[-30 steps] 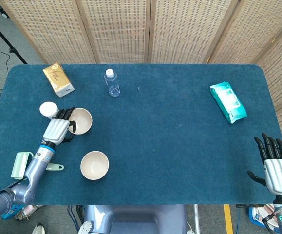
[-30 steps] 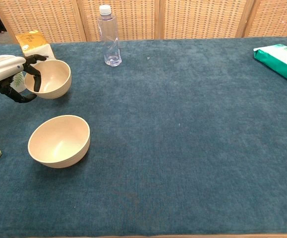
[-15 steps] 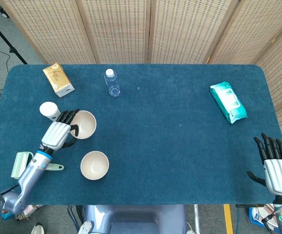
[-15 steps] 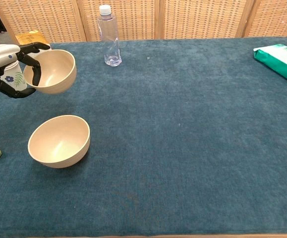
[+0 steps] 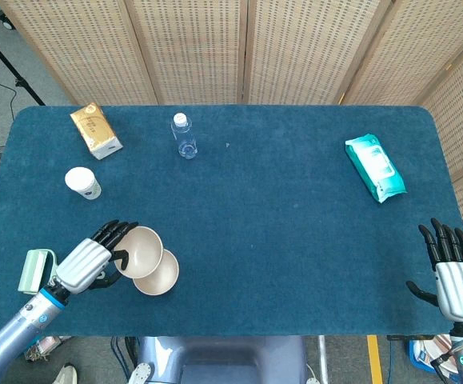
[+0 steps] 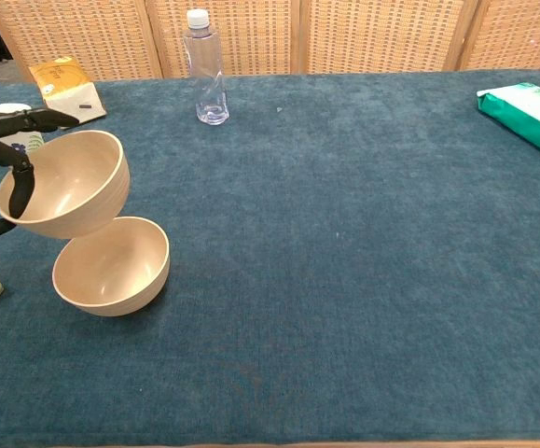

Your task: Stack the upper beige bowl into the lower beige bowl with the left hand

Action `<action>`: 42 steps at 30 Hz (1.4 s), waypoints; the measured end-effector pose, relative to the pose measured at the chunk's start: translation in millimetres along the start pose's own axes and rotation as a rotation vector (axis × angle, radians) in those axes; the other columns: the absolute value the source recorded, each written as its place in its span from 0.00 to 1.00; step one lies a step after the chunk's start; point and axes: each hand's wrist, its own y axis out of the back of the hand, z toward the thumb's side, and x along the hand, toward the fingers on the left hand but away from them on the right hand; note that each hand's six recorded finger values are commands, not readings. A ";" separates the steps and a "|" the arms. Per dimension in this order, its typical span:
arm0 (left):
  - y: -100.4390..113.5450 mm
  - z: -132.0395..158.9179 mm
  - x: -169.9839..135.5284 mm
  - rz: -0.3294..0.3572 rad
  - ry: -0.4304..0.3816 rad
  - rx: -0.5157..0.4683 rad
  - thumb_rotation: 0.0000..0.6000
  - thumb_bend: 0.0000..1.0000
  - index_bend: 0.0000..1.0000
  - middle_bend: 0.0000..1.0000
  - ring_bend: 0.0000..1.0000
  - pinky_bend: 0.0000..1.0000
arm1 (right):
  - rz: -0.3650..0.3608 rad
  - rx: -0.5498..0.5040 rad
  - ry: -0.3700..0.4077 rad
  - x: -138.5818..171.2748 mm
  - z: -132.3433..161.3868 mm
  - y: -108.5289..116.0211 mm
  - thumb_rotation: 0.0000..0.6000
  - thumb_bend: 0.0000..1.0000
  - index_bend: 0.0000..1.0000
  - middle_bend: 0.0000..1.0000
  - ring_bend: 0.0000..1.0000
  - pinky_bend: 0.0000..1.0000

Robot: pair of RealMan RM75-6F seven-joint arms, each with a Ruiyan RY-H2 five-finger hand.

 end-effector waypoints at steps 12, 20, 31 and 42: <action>-20.8 2.6 -4.2 -0.061 -0.038 -0.033 1.00 0.43 0.70 0.00 0.00 0.00 | 0.000 -0.002 -0.001 0.5 0.4 0.4 1.00 0.00 0.00 0.00 0.00 0.00; -31.8 3.6 2.8 -0.091 -0.026 -0.012 1.00 0.42 0.70 0.00 0.00 0.00 | -0.002 -0.008 -0.003 0.1 -1.4 2.0 1.00 0.00 0.00 0.00 0.00 0.00; -42.4 13.9 13.3 -0.107 -0.039 0.033 1.00 0.41 0.68 0.00 0.00 0.00 | 0.002 -0.004 0.001 0.4 0.3 0.5 1.00 0.00 0.00 0.00 0.00 0.00; -44.3 16.2 13.9 -0.132 -0.029 0.029 1.00 0.38 0.46 0.00 0.00 0.00 | -0.003 -0.008 0.000 0.6 -0.6 2.5 1.00 0.00 0.00 0.00 0.00 0.00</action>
